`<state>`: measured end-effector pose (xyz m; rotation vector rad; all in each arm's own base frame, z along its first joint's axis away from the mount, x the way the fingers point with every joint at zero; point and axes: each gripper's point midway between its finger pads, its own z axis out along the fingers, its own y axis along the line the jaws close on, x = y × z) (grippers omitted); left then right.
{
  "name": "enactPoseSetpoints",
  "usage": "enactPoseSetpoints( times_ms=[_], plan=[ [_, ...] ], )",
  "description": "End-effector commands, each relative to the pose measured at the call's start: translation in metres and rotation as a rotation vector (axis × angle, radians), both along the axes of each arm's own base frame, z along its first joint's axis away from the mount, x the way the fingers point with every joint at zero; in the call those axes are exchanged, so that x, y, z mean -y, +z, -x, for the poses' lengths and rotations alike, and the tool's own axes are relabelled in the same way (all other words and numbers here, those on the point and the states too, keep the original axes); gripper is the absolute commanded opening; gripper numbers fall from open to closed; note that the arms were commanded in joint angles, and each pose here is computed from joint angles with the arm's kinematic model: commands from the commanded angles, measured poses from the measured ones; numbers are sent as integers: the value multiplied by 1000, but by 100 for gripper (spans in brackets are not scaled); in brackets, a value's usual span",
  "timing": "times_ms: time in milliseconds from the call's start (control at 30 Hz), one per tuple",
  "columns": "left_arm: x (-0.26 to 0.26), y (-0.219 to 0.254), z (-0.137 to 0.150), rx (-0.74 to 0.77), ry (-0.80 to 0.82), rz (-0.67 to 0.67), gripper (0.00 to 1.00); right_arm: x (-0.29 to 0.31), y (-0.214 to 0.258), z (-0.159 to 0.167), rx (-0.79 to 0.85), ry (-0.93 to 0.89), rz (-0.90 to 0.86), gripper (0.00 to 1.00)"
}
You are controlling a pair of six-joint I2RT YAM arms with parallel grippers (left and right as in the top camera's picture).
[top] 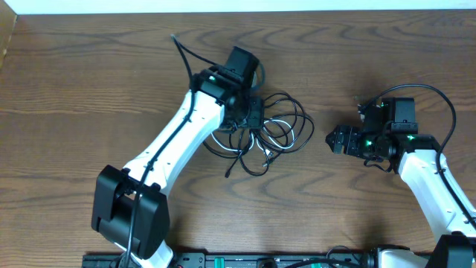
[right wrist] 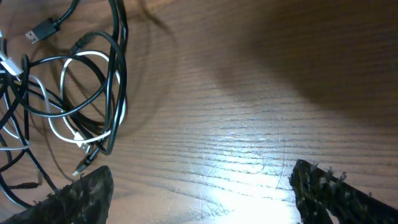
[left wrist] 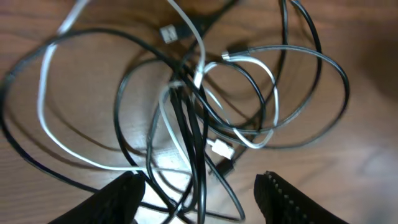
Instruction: Untangle cables
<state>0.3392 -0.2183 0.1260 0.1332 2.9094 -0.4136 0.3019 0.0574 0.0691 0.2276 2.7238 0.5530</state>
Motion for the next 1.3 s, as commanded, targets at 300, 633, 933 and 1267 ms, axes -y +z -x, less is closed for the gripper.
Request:
enactPoseSetpoints(
  times_ms=[300,633,933,1267],
  plan=[
    [-52,-7,-28,70,340,-172,43,-1,-2,4,-15,4,8,88],
    [-33,-37,-15,-67,296,-111,43,-1,-2,4,-16,5,8,89],
    [5,-52,6,-207,210,14,24,-1,-2,4,-15,4,9,89],
    [10,-55,7,-167,188,-33,27,-1,-3,4,-16,4,9,89]
  ],
)
